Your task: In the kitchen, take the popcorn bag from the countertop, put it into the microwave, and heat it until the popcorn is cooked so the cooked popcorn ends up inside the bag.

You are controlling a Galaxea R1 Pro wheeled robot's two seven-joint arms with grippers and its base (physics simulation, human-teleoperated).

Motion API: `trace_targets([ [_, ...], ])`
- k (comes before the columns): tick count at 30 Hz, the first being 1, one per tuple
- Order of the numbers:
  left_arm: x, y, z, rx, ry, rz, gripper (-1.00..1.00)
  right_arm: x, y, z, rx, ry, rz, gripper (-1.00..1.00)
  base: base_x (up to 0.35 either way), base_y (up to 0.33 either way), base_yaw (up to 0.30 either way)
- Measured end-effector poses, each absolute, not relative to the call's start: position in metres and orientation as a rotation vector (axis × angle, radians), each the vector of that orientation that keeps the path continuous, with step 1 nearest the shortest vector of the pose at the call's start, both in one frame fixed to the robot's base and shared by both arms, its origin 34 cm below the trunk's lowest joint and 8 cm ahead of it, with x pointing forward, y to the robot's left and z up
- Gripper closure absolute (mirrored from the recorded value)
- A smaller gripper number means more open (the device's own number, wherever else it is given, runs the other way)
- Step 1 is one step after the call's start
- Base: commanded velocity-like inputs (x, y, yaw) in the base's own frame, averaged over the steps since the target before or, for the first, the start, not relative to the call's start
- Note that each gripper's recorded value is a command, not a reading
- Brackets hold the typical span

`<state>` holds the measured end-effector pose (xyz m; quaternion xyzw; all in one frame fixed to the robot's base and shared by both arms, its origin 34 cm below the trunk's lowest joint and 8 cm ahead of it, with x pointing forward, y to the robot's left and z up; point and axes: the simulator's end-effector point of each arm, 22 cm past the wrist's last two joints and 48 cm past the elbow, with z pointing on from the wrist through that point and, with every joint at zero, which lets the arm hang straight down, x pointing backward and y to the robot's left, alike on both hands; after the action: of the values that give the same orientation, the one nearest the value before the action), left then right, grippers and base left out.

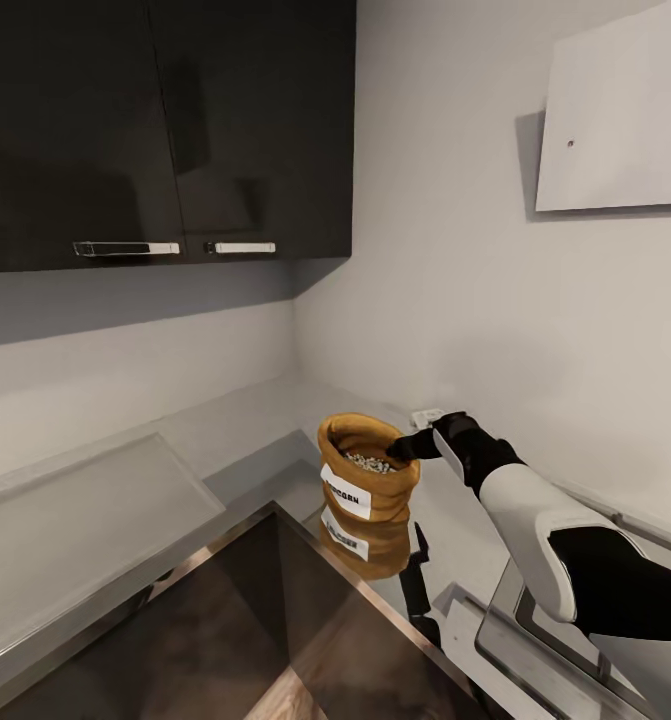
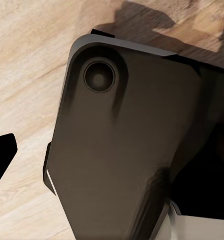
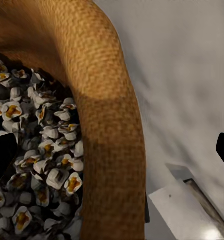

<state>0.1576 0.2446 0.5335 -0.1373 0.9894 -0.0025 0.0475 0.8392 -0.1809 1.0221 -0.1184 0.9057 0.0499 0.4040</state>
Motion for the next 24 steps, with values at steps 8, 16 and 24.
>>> trace_targets([
  [8,0.158,0.245,0.534,-0.419,3.018,-0.008,-1.0,0.84,-0.183,1.022,-0.308,2.285,0.11,1.0,0.0,0.0,0.0],
  [16,0.158,0.245,0.533,-0.419,3.018,-0.008,-1.0,0.84,-0.182,1.027,-0.305,2.282,0.118,1.0,0.0,0.0,0.0],
  [24,0.158,0.245,0.534,-0.419,3.017,-0.007,-1.0,0.838,-0.184,1.033,-0.297,2.301,0.121,1.0,0.0,0.0,0.0],
])
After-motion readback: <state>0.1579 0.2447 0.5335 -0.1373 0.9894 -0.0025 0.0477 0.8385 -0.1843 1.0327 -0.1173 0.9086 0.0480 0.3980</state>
